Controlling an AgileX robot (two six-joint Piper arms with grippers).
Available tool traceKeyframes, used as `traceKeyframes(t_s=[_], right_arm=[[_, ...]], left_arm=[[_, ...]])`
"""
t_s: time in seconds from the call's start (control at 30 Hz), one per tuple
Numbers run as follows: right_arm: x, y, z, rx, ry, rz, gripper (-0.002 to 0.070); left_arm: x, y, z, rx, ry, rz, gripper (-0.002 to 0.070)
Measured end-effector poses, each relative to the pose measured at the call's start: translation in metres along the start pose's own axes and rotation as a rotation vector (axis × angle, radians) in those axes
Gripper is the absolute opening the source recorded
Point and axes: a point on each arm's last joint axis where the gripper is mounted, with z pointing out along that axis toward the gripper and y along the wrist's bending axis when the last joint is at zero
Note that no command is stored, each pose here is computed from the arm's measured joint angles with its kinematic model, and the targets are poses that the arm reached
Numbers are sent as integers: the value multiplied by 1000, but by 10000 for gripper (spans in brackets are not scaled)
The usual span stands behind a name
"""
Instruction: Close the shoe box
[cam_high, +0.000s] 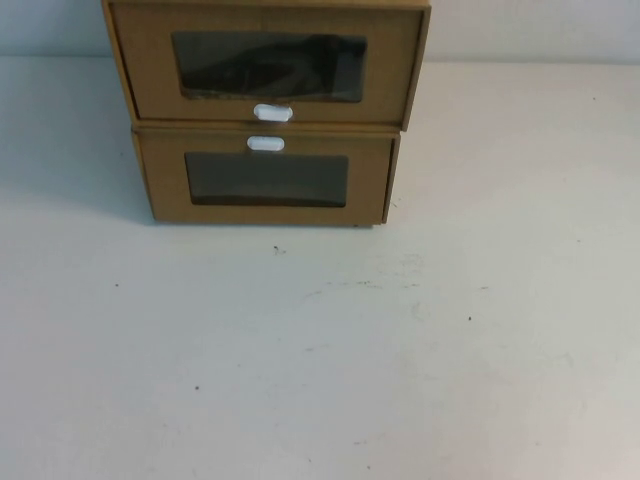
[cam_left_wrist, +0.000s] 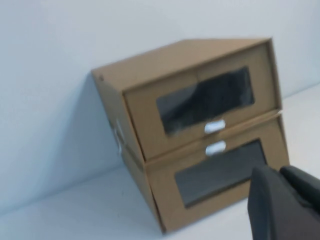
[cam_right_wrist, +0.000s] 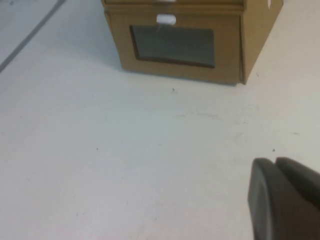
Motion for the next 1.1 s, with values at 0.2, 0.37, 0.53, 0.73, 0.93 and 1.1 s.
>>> traceKeyframes(t_s=[0.2,0.37,0.53,0.73,0.93,1.1], right_arm=[[23,-6,19,-7,-102,2,-11],[45,-13,43,-10,-185,8,-11],[56,-16,53,-16,-260,11,-11],[59,-17,55,-15,-263,12,-11],[61,-17,56,-12,-238,10,-11],[62,-17,56,-9,-220,10,-11]], left_arm=[[53,-3,20,-22,99,-65,-5],[85,2,33,-134,55,-241,-5],[119,2,37,-214,91,-305,-5],[122,2,37,-219,95,-306,-5],[122,1,37,-216,97,-306,-5],[122,1,37,-216,97,-306,-5]])
